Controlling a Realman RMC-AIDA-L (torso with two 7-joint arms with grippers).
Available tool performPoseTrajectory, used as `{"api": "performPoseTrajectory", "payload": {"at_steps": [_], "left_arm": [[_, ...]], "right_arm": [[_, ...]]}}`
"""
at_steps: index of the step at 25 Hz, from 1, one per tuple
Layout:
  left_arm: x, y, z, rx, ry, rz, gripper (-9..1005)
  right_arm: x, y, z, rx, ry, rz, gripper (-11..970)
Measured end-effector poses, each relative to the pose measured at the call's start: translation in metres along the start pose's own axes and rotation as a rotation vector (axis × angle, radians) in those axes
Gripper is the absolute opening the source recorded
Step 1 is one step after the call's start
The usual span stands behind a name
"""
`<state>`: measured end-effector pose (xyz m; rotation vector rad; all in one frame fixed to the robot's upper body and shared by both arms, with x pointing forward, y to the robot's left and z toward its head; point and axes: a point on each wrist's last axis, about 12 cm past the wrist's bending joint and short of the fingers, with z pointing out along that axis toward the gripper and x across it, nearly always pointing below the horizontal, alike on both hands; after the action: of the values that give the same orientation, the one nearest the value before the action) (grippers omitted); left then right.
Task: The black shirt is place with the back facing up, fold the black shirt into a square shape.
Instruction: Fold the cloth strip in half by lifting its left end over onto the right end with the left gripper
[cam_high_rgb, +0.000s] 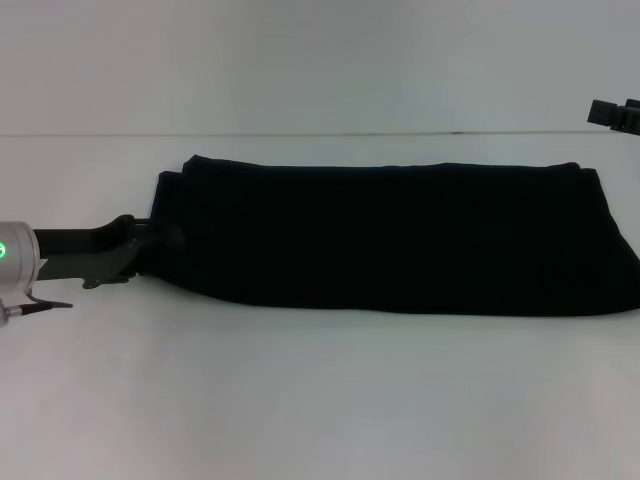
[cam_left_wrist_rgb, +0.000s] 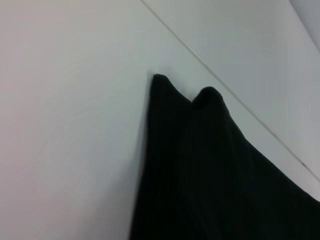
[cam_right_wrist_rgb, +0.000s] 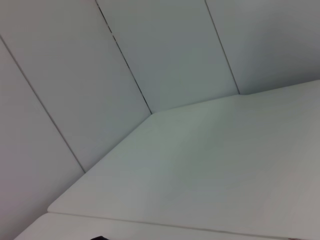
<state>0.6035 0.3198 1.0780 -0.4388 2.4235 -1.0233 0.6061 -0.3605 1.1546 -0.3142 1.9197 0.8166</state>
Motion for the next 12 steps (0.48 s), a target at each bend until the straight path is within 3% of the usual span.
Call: {"api": "performPoseTrajectory", "payload": {"at_steps": [4,10,12], "left_arm": [[0.0004,0.0027,0.0005,-0.016,-0.009,0.014,816],[0.0003,0.0024,0.0013,-0.023,-0.007,0.024,604],[-0.0002,0.0024,0.0014,-0.024,-0.010,0.025,371]], "right_arm": [[-0.0003,0.0002,0.0003,-0.001,0.000,-0.001,898],[-0.0002,0.0006,0.0006,-0.003,0.002,-0.001,898],[0.0002,0.0008,0.0011,-0.004,0.003,0.000,899]]}}
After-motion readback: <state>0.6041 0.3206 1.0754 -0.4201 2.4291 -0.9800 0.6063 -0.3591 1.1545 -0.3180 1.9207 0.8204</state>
